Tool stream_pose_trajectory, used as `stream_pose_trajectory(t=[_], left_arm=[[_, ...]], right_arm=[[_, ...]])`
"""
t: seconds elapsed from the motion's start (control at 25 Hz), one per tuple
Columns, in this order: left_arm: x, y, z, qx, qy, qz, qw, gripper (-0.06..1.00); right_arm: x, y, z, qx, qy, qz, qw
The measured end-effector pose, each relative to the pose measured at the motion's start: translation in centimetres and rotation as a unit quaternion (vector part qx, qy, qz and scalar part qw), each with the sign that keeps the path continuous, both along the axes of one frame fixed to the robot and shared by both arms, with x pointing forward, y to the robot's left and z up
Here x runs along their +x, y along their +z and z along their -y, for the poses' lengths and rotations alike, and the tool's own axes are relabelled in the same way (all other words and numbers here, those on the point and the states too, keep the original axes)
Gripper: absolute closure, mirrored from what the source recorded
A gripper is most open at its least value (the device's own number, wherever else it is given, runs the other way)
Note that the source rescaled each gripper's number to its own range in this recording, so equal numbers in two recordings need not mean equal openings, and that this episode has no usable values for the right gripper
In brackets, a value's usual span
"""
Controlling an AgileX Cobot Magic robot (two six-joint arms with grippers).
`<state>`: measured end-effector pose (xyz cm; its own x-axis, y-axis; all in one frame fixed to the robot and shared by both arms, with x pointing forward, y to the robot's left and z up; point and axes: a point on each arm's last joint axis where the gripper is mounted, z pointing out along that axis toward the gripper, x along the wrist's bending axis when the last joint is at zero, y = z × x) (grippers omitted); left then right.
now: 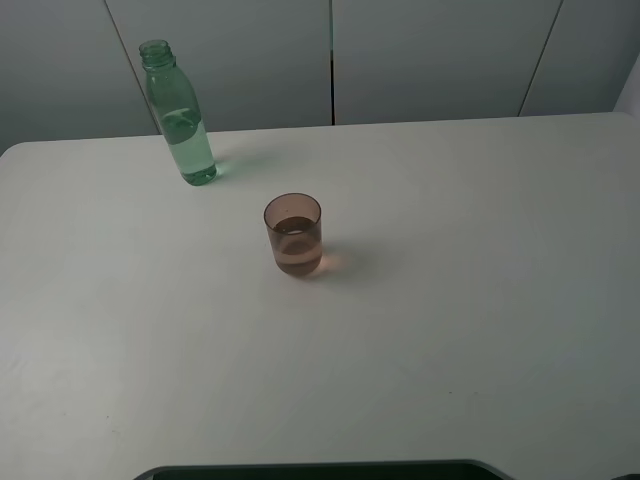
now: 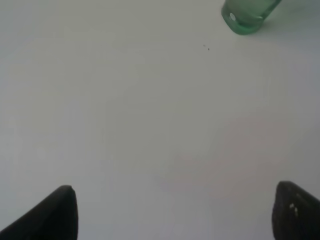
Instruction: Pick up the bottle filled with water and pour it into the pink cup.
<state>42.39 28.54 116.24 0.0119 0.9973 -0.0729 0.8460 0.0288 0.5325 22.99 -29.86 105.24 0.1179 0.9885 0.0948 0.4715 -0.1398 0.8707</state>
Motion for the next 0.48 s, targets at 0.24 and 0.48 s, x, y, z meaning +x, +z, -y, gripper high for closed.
stream_pose_trajectory(t=[0.24,0.48], left_arm=[[-5.6,-2.2,-0.4,0.001,-0.003,0.012,1.000,-0.05],[-9.5,-5.0,-0.7,0.004,-0.008,0.017,1.000,-0.05]], right_arm=[[0.0,0.0,0.0,0.000,0.000,0.000,1.000],[0.0,0.0,0.0,0.000,0.000,0.000,1.000]])
